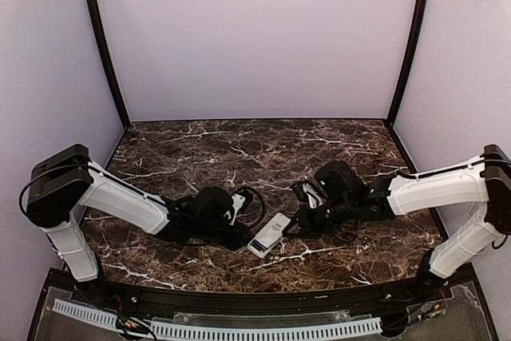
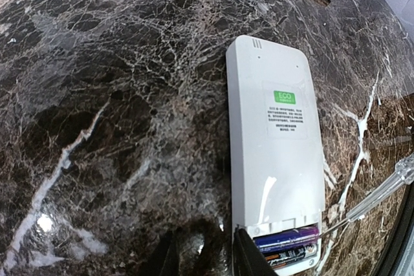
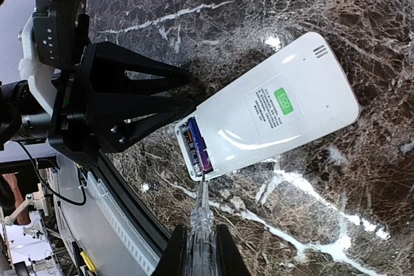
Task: Unload the batteries from the remote control
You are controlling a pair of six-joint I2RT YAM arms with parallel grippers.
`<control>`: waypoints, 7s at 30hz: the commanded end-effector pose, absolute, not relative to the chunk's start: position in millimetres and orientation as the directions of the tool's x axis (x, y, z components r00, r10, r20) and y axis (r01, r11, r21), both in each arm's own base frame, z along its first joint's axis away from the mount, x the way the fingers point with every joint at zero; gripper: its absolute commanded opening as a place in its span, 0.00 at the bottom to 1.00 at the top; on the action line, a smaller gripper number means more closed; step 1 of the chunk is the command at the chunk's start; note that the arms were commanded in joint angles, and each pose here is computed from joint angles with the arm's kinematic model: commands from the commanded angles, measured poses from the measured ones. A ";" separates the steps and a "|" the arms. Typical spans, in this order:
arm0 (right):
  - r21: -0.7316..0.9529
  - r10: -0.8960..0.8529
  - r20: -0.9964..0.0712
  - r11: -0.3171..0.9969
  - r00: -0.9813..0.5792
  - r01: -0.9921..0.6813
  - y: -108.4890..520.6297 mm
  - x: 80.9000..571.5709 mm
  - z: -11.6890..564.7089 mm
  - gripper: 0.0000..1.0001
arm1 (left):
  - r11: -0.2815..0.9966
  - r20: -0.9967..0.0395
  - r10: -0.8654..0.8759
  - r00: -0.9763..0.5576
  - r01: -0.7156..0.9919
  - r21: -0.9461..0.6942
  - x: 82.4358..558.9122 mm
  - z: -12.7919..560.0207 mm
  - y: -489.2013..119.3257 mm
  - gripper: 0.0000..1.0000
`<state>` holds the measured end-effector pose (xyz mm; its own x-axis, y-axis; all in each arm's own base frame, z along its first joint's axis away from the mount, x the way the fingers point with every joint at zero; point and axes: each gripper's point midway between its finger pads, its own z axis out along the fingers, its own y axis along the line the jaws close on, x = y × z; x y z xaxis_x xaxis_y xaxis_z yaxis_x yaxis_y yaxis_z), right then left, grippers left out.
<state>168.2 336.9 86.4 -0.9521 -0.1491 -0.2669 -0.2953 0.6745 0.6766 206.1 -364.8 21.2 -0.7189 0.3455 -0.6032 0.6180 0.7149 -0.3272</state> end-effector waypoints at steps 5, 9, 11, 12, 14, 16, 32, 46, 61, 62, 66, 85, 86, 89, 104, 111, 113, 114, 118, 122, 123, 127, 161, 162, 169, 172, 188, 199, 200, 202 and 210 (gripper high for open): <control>0.713 -0.034 -0.445 0.592 -0.895 -0.376 359.5 201.1 131.7 0.00 | 0.670 -0.429 0.483 -0.763 0.638 -0.379 149.3 -17.9 -356.3 0.29; 0.719 -0.019 -0.474 0.569 -0.881 -0.399 363.1 204.4 143.6 0.00 | 0.669 -0.428 0.485 -0.763 0.639 -0.381 148.4 -18.6 -357.0 0.29; 0.718 -0.014 -0.484 0.565 -0.875 -0.406 364.6 206.4 147.7 0.00 | 0.668 -0.427 0.486 -0.763 0.639 -0.381 148.4 -19.3 -357.4 0.29; 0.718 -0.013 -0.492 0.559 -0.871 -0.414 365.7 207.1 151.0 0.00 | 0.668 -0.428 0.486 -0.762 0.640 -0.381 148.5 -19.2 -357.6 0.29; 0.719 -0.007 -0.504 0.551 -0.864 -0.424 366.9 208.5 156.4 0.00 | 0.667 -0.428 0.487 -0.762 0.640 -0.381 148.2 -19.2 -358.1 0.29; 0.718 0.001 -0.519 0.544 -0.855 -0.435 367.2 209.7 162.4 0.00 | 0.666 -0.428 0.487 -0.762 0.640 -0.382 148.3 -18.9 -358.5 0.29; 0.683 0.076 -0.610 0.554 -0.788 -0.476 348.8 215.2 191.0 0.00 | 0.669 -0.427 0.487 -0.762 0.640 -0.378 150.1 -18.7 -361.1 0.28; 0.624 0.031 -0.610 0.634 -0.792 -0.457 340.0 218.6 178.2 0.00 | 0.663 -0.506 0.463 -0.727 0.664 -0.347 159.4 8.1 -358.8 0.30; 0.579 -0.053 -0.592 0.666 -0.804 -0.470 336.2 217.3 168.8 0.00 | 0.617 -0.780 0.416 -0.468 0.775 -0.136 189.9 106.8 -347.7 0.56; 0.580 -0.064 -0.591 0.659 -0.804 -0.479 337.3 216.4 169.6 0.00 | 0.611 -0.803 0.414 -0.428 0.785 -0.103 192.9 115.6 -346.3 0.60; 0.583 -0.120 -0.578 0.632 -0.807 -0.511 341.6 210.0 172.6 0.00 | 0.553 -0.848 0.441 -0.292 0.833 0.001 197.2 134.5 -353.3 0.66; 0.649 -0.237 -0.543 0.490 -0.805 -0.582 354.5 179.8 201.8 0.00 | 0.236 -0.877 0.411 0.250 0.899 0.368 195.3 177.8 -417.7 0.53; 0.652 -0.238 -0.543 0.485 -0.805 -0.583 354.8 179.0 202.8 0.00 | 0.234 -0.875 0.412 0.254 0.899 0.371 196.3 178.3 -420.1 0.53; 0.653 -0.240 -0.542 0.482 -0.805 -0.584 355.1 178.5 203.0 0.00 | 0.219 -0.868 0.409 0.281 0.894 0.392 196.5 180.9 -424.1 0.45; 0.687 -0.250 -0.518 0.448 -0.818 -0.572 353.9 169.8 201.9 0.00 | 0.176 -0.831 0.432 0.350 0.871 0.458 200.3 182.0 -433.5 0.00; 0.723 -0.277 -0.478 0.416 -0.833 -0.553 348.5 161.6 202.1 0.24 | 0.117 -0.808 0.440 0.392 0.867 0.485 193.1 181.8 -432.9 0.00; 0.730 -0.282 -0.471 0.408 -0.836 -0.549 345.9 160.0 204.3 0.38 | 0.104 -0.804 0.438 0.402 0.866 0.489 191.1 182.3 -432.6 0.00; 0.734 -0.284 -0.468 0.403 -0.837 -0.547 344.6 159.5 205.6 0.42 | 0.099 -0.805 0.435 0.403 0.867 0.488 190.0 182.4 -432.5 0.00; 0.751 -0.300 -0.451 0.382 -0.841 -0.539 339.9 156.0 211.4 0.53 | 0.082 -0.801 0.430 0.416 0.866 0.493 186.8 183.3 -431.3 0.00; 0.763 -0.309 -0.429 0.379 -0.849 -0.523 335.8 156.0 214.2 0.56 | 0.064 -0.794 0.431 0.429 0.863 0.501 183.9 183.3 -429.9 0.00; 0.765 -0.310 -0.421 0.383 -0.852 -0.518 334.9 156.5 214.0 0.56 | 0.057 -0.792 0.430 0.434 0.862 0.503 182.6 183.1 -429.5 0.00; 0.777 -0.312 -0.400 0.384 -0.862 -0.499 334.4 157.6 213.0 0.56 | 0.050 -0.793 0.420 0.442 0.861 0.506 180.2 186.2 -428.6 0.00; 0.712 -0.170 -0.332 0.601 -0.928 -0.364 347.7 191.4 189.0 0.27 | 0.148 -0.794 0.504 0.341 0.871 0.468 206.3 175.9 -436.0 0.00; 0.712 -0.164 -0.332 0.602 -0.929 -0.361 348.0 192.3 189.3 0.27 | 0.150 -0.794 0.505 0.338 0.871 0.467 206.8 175.7 -435.8 0.00; 0.719 -0.152 -0.313 0.607 -0.938 -0.338 349.9 193.1 184.0 0.20 | 0.172 -0.793 0.519 0.318 0.870 0.461 211.7 174.0 -436.7 0.00; 0.721 -0.144 -0.314 0.607 -0.939 -0.334 350.3 194.2 183.0 0.19 | 0.172 -0.791 0.526 0.313 0.871 0.459 212.5 170.3 -437.6 0.00; 0.732 -0.135 -0.306 0.600 -0.942 -0.324 353.2 194.8 178.9 0.12 | 0.185 -0.797 0.527 0.295 0.876 0.446 214.6 166.1 -438.9 0.00; 0.706 -0.144 -0.342 0.613 -0.929 -0.355 346.9 194.2 173.9 0.00 | 0.224 -0.815 0.514 0.267 0.876 0.428 216.1 172.3 -435.0 0.26; 0.696 -0.144 -0.351 0.621 -0.925 -0.360 344.7 195.0 173.2 0.00 | 0.240 -0.815 0.517 0.260 0.871 0.430 217.9 172.9 -432.0 0.42; 0.673 -0.149 -0.374 0.636 -0.915 -0.378 340.0 196.8 172.2 0.00 | 0.274 -0.824 0.508 0.251 0.860 0.431 220.4 176.2 -427.3 0.77; 0.587 -0.165 -0.484 0.667 -0.860 -0.458 324.1 205.2 178.6 0.00 | 0.471 -0.876 0.468 0.116 0.806 0.358 231.8 179.1 -391.5 0.98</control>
